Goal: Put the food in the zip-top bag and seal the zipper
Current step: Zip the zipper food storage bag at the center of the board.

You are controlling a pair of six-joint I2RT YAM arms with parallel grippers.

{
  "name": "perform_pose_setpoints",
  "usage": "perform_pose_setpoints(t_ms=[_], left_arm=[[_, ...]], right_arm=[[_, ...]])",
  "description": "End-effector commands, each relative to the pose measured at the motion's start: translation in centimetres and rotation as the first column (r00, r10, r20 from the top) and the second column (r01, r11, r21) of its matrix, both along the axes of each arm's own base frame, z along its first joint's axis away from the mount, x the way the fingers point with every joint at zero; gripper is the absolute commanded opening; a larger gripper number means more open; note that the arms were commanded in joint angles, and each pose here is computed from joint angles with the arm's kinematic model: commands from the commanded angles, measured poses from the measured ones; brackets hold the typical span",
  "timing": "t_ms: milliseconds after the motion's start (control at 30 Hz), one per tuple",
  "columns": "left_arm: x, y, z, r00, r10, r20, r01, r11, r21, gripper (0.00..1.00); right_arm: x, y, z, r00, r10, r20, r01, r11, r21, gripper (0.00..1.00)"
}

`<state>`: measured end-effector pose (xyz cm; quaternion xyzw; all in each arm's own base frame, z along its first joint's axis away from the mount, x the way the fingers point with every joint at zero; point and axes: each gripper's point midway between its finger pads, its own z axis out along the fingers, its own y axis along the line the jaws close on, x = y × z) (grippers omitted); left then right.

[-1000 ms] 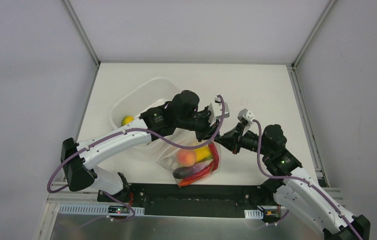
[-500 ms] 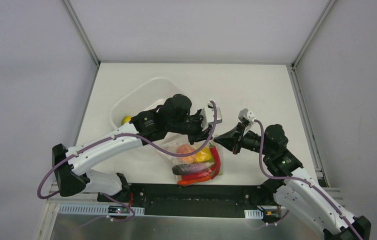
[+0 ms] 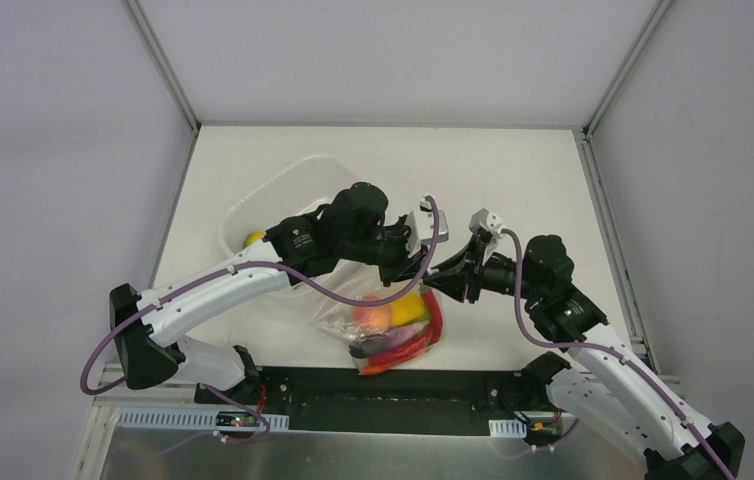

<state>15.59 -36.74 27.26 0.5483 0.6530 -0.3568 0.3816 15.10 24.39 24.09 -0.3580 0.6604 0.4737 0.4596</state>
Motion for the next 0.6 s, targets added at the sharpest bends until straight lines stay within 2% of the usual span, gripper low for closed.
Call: perform_pose_setpoints(t_ms=[0,133,400,567], left_arm=[[-0.3,-0.2,2.4,0.999,-0.022,0.023,0.024,0.998,-0.053,0.00],[-0.3,-0.1,2.3,0.999,-0.022,0.024,0.023,0.999,-0.048,0.00],[0.0,0.6,1.4,0.999,-0.001,0.038,0.001,1.000,-0.012,0.00],[0.4,2.4,0.0,0.997,0.053,0.059,-0.055,0.998,0.031,0.00]], right_arm=[[-0.3,0.2,1.5,0.997,0.049,0.062,-0.049,0.999,-0.002,0.16],[-0.2,0.0,1.6,0.996,0.031,0.081,-0.032,0.999,0.001,0.01],[1.0,-0.9,2.6,0.989,-0.102,0.106,0.095,0.993,0.070,0.00],[0.8,-1.2,2.6,0.988,-0.115,0.100,0.106,0.990,0.089,0.00]])
